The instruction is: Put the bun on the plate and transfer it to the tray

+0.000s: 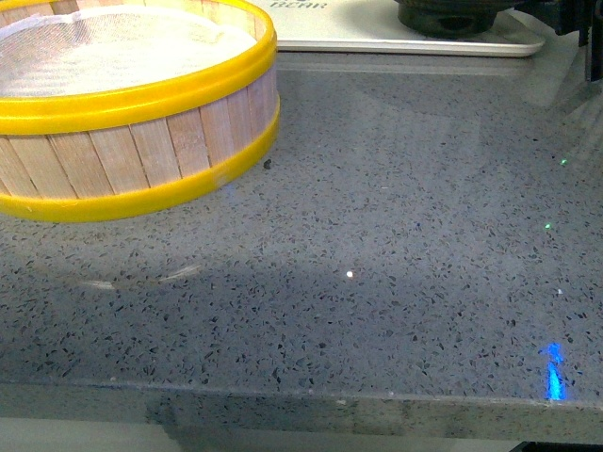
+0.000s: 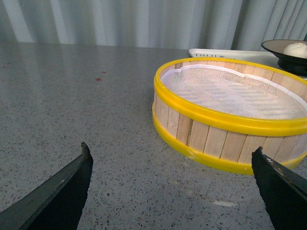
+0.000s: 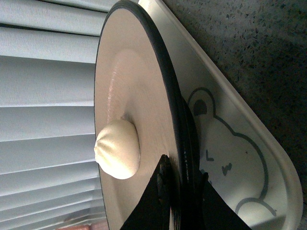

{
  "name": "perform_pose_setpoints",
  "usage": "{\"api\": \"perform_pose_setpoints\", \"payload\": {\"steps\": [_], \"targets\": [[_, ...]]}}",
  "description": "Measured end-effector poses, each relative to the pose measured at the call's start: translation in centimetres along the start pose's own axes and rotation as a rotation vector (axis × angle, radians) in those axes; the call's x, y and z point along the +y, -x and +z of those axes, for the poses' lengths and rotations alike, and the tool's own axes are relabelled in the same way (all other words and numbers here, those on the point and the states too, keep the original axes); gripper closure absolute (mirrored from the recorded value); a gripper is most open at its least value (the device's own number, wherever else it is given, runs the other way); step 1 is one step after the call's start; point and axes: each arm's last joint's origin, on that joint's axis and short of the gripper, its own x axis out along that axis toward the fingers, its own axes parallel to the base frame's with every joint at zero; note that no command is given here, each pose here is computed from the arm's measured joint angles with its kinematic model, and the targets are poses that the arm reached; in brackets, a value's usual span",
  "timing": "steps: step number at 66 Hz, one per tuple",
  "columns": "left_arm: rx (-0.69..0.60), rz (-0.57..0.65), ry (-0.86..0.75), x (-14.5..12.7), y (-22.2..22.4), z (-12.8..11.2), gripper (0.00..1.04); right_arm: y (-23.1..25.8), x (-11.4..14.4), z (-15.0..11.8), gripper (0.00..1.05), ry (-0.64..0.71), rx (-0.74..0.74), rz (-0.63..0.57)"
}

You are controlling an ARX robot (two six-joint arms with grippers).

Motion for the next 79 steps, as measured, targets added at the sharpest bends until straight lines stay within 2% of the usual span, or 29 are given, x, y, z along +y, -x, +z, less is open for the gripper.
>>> {"api": "perform_pose_setpoints", "payload": {"steps": [13,52,79], "targets": [[0.000,0.000,0.000,0.0,0.0,0.0,0.07,-0.1,0.0,0.3,1.01,-0.002,0.001,0.001],[0.000,0.000,0.000,0.0,0.0,0.0,0.07,0.9,-0.1,1.4,0.08,-0.052,-0.013,0.042],[0.000,0.000,0.000,0.0,0.0,0.0,0.07,8.1,-0.4,-0.6,0.09,-0.064,-0.056,0.123]]}}
